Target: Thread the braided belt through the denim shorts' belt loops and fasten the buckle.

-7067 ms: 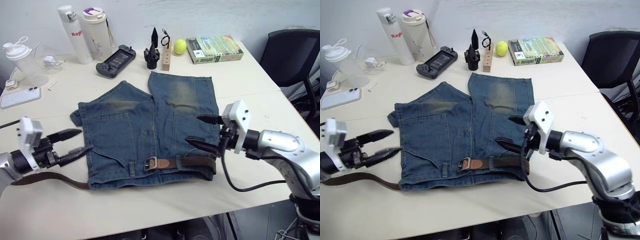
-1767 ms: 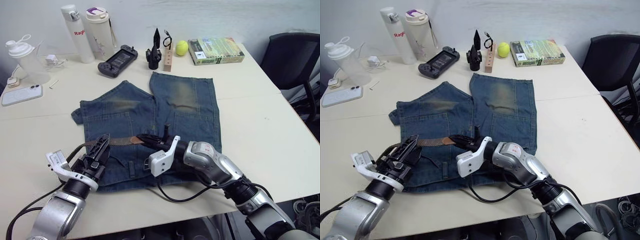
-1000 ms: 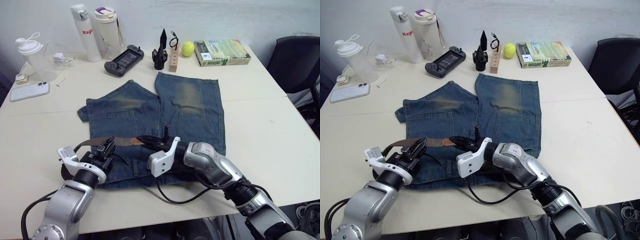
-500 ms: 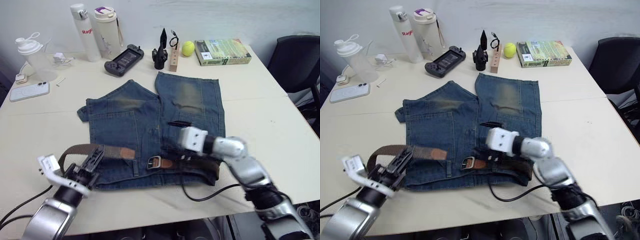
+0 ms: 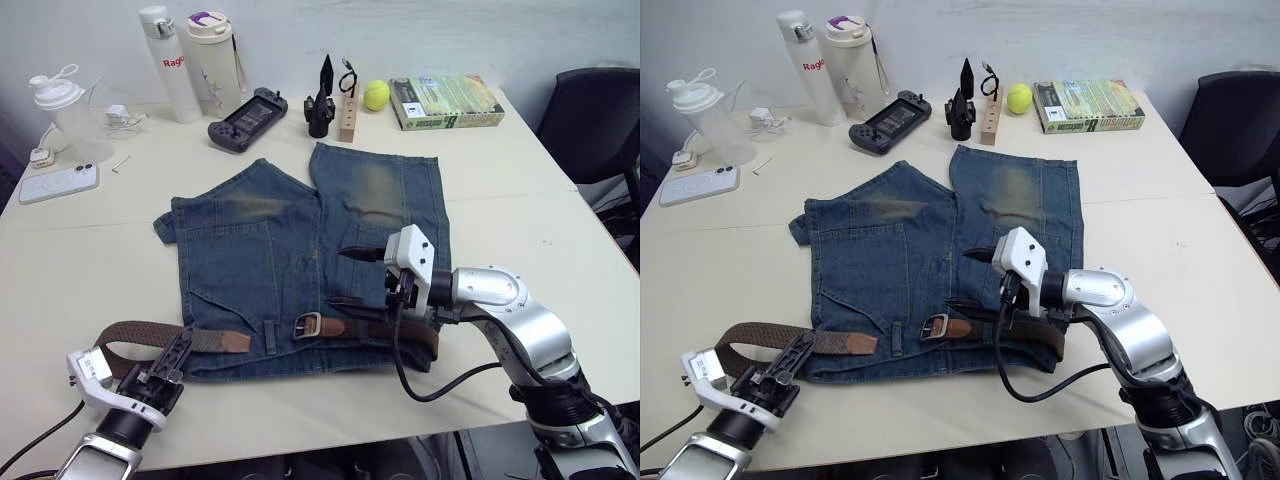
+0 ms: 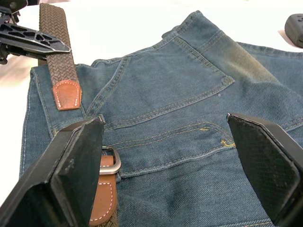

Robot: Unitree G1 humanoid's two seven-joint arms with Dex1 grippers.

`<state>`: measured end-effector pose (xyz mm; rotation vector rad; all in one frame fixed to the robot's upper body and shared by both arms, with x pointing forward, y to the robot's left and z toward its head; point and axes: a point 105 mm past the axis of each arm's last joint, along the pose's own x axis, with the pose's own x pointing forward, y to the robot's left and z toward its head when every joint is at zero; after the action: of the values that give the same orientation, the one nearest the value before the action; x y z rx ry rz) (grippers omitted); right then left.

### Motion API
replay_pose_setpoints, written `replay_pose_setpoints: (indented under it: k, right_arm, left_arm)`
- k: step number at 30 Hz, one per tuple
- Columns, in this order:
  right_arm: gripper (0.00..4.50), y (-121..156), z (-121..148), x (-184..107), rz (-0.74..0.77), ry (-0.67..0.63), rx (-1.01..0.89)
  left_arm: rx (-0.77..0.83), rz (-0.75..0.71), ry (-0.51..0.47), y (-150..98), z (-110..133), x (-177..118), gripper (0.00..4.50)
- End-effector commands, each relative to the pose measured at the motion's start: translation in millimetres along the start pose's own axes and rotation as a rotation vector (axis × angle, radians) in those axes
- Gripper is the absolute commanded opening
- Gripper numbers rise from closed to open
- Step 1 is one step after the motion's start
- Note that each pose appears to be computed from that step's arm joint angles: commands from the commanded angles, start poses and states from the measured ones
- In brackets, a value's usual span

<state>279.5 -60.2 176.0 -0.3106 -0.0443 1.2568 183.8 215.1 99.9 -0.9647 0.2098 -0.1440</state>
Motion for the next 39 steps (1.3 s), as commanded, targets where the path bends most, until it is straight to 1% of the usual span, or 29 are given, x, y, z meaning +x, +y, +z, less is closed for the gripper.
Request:
replay_pose_setpoints:
  k: [1,7,10,18,25,29,34,37,39]
  right_arm:
    - [4.43,6.0,9.5,-4.9,0.016,-0.027,-0.011]
    - [4.43,20.3,-0.5,-16.0,0.092,0.034,0.034]
    - [4.43,26.1,-2.0,-19.1,0.114,0.048,0.046]
    - [4.43,30.4,4.0,-23.9,0.107,0.039,0.072]
    - [4.43,36.4,-0.6,-27.3,0.115,0.058,0.087]
    - [4.43,37.7,-2.8,-26.3,0.111,0.06,0.094]
    - [4.43,41.0,-4.8,-24.9,0.117,0.071,0.082]
    - [4.43,43.5,-5.9,-22.6,0.119,0.078,0.047]
    - [4.43,46.6,-10.5,-20.1,0.123,0.099,-0.004]
  left_arm:
    - [0.025,-0.028,0.021,-2.2,-5.5,0.2,0.0]
    - [0.01,-0.05,0.026,-0.8,-11.4,14.0,0.0]
    - [0.028,-0.052,0.045,0.8,-15.7,21.8,0.0]
    - [0.076,-0.083,0.11,-5.3,-28.6,32.1,0.0]
    - [0.098,-0.136,0.144,-15.4,-34.5,40.0,0.0]
    - [0.186,-0.235,0.248,-30.1,-49.0,45.2,0.0]
    - [0.287,-0.302,0.359,-28.9,-58.1,49.0,0.0]
    - [0.339,-0.335,0.402,-28.5,-58.8,53.2,0.0]
    - [0.343,-0.366,0.421,-32.1,-57.8,57.5,0.0]
